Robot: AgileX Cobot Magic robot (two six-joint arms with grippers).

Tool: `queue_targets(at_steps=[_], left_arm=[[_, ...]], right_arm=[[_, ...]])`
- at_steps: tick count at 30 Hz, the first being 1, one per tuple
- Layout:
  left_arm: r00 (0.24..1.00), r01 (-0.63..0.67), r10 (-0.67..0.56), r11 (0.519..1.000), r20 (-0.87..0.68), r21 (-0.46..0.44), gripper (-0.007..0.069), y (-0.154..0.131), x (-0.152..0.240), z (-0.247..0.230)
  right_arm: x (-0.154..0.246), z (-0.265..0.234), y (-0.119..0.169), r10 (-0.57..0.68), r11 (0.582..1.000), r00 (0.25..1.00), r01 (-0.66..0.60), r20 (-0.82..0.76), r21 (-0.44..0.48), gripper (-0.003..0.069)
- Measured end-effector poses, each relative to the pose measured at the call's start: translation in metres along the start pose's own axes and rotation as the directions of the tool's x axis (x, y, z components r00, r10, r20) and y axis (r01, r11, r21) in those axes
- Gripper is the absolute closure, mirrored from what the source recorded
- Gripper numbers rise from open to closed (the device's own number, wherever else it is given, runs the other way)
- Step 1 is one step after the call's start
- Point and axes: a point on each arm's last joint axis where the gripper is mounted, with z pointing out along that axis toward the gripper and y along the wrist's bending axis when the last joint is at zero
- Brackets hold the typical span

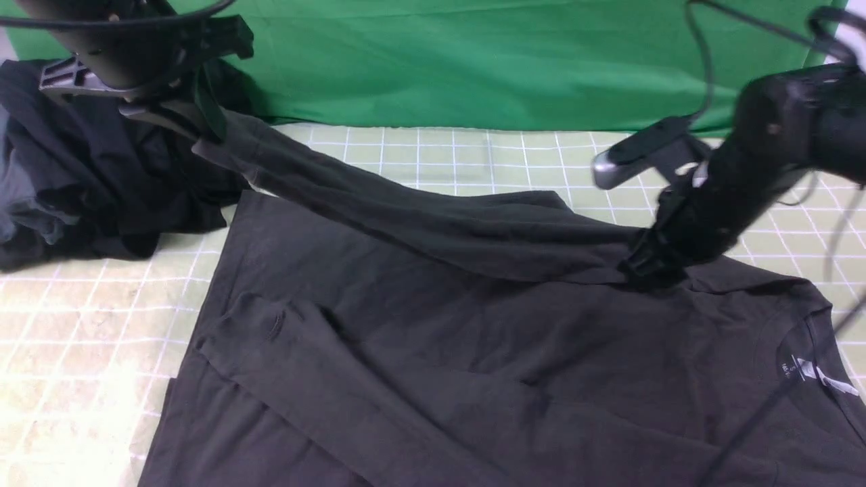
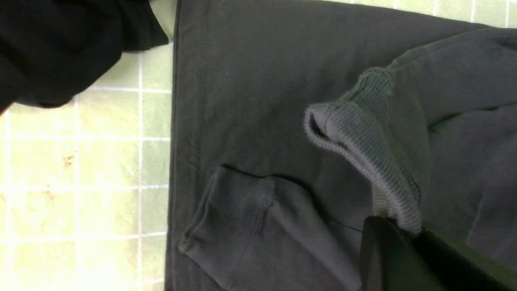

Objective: Fold a long-sleeved shirt over a green coffee tablecloth.
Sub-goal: 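Fold the left side of the dark shirt inward over its body with the left gripper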

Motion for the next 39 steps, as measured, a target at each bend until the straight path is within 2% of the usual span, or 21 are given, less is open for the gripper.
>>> queue_targets(at_steps=[5, 10, 16, 19, 21, 22, 24, 26, 31, 39], left_arm=[[1.000, -0.013, 0.012, 0.999, -0.007, -0.041, 0.0608, 0.004, -0.001, 0.006], [1.000, -0.012, 0.011, 0.999, -0.016, -0.043, 0.0608, 0.005, -0.002, 0.010], [1.000, -0.011, 0.009, 0.999, -0.027, -0.046, 0.0608, 0.005, -0.003, 0.015], [0.999, -0.010, 0.009, 0.999, -0.032, -0.047, 0.0608, 0.006, -0.003, 0.017], [0.999, -0.010, 0.009, 0.999, -0.033, -0.048, 0.0608, 0.006, -0.003, 0.018], [0.999, -0.009, 0.008, 0.999, -0.033, -0.048, 0.0608, 0.006, -0.003, 0.018], [0.999, -0.009, 0.008, 0.999, -0.033, -0.048, 0.0608, 0.006, -0.003, 0.018], [0.999, -0.009, 0.007, 0.999, -0.033, -0.046, 0.0608, 0.005, -0.003, 0.018], [0.999, -0.009, 0.008, 0.999, -0.034, -0.046, 0.0608, 0.006, 0.001, 0.015], [0.994, 0.015, -0.020, 0.999, -0.110, -0.046, 0.0608, 0.014, 0.050, 0.003]], right_arm=[[-0.017, 0.032, -0.007, -0.053, 0.998, 0.998, 0.054, -0.040, 0.018, 0.0232], [-0.015, 0.052, -0.010, -0.083, 0.996, 0.991, 0.086, -0.109, 0.027, 0.0231], [-0.014, 0.061, -0.011, -0.091, 0.995, 0.988, 0.095, -0.122, 0.030, 0.0233], [-0.016, 0.062, -0.013, -0.105, 0.993, 0.989, 0.110, -0.105, 0.048, 0.0313], [-0.019, 0.061, -0.014, -0.113, 0.991, 0.990, 0.119, -0.081, 0.063, 0.0446], [-0.019, 0.060, -0.014, -0.115, 0.991, 0.990, 0.120, -0.079, 0.065, 0.0470], [-0.024, 0.054, -0.016, -0.118, 0.989, 0.991, 0.122, -0.059, 0.080, 0.0586], [-0.030, 0.043, -0.018, -0.121, 0.988, 0.992, 0.124, -0.032, 0.096, 0.0634], [-0.035, 0.020, -0.019, -0.120, 0.986, 0.993, 0.120, -0.002, 0.113, 0.0633], [-0.021, 0.014, -0.019, -0.115, 0.988, 0.985, 0.127, -0.126, 0.089, 0.0621]])
